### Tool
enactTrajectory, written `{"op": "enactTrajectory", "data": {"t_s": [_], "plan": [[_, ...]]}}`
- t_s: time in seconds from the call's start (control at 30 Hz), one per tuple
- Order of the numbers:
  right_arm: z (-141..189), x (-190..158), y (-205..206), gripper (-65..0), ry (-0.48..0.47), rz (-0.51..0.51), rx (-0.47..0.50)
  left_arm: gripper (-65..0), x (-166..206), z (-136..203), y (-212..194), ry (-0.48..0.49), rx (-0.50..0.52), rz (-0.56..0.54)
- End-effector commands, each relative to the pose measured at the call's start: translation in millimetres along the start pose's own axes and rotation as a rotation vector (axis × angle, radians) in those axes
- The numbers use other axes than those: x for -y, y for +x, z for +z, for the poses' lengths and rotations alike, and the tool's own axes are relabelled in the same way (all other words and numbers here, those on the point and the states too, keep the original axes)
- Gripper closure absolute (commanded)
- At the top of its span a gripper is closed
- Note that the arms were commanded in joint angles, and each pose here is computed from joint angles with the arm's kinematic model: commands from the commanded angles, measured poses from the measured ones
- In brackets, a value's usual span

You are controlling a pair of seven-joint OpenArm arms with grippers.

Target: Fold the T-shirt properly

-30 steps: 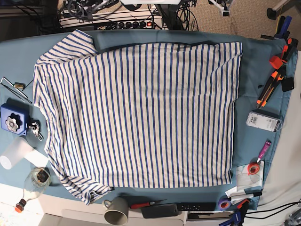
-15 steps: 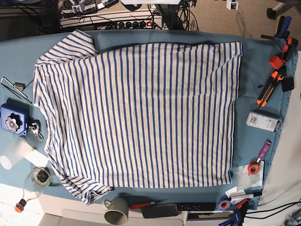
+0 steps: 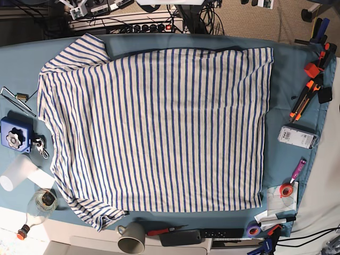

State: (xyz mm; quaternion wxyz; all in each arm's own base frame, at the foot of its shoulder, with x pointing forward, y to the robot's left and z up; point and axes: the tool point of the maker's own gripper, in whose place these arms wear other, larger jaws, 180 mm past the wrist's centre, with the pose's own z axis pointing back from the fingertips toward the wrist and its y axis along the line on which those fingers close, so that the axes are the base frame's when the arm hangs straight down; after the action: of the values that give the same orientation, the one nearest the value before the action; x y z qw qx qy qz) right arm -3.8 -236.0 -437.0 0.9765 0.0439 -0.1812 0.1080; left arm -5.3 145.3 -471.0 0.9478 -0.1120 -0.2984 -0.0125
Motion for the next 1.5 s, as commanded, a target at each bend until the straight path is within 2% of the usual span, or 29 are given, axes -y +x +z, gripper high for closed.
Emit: {"op": "enactTrajectory", "data": {"t_s": [0.0,0.13,0.2,0.33,0.43,0.67,0.9,1.03,1.13,1.2,1.23,1.3,1.37,1.47], "plan": [[9,0,6,-15.3,0.003,-0.006,0.017,-19.7,2,9,7,-0.008,0.025,-0.008],[22,-3,27,-15.3,0.02,-0.072,0.04,-19.7,4,25,34,-0.004,0.077,-0.043],[29,-4,42,-15.3,0.021,-0.077,0.073,-19.7,1,32,46,0.011,0.064,-0.071],[43,-5,76,-15.3,0.017,-0.042,0.161,-19.7,-7,43,82,0.045,0.051,-0.102],[51,-13,95,-15.3,0.024,-0.003,0.199,-19.7,-3,54,118,0.044,0.097,-0.106],[69,-27,134,-15.3,0.035,0.068,0.302,-19.8,22,76,182,0.022,0.228,-0.202],[68,-19,150,-15.3,-0.015,0.114,0.339,-21.1,17,70,205,0.052,0.298,-0.223],[67,-15,148,-16.0,-0.049,0.104,0.333,-33.0,16,68,210,0.06,0.309,-0.225],[66,-16,148,-25.5,-0.049,0.087,0.339,-39.0,16,68,209,0.058,0.304,-0.228],[66,-16,150,-32.6,-0.052,0.078,0.348,-39.1,16,68,209,0.058,0.304,-0.228],[66,-15,151,-34.0,-0.057,0.072,0.352,-39.1,16,68,209,0.058,0.304,-0.227],[64,-9,151,-34.1,-0.086,0.049,0.335,-39.1,16,68,209,0.058,0.304,-0.229],[61,6,149,-34.1,-0.158,0.021,0.294,-39.1,15,68,210,0.055,0.301,-0.244],[63,26,158,-34.1,-0.253,-0.017,0.319,-39.1,14,68,211,0.049,0.299,-0.269]]}}
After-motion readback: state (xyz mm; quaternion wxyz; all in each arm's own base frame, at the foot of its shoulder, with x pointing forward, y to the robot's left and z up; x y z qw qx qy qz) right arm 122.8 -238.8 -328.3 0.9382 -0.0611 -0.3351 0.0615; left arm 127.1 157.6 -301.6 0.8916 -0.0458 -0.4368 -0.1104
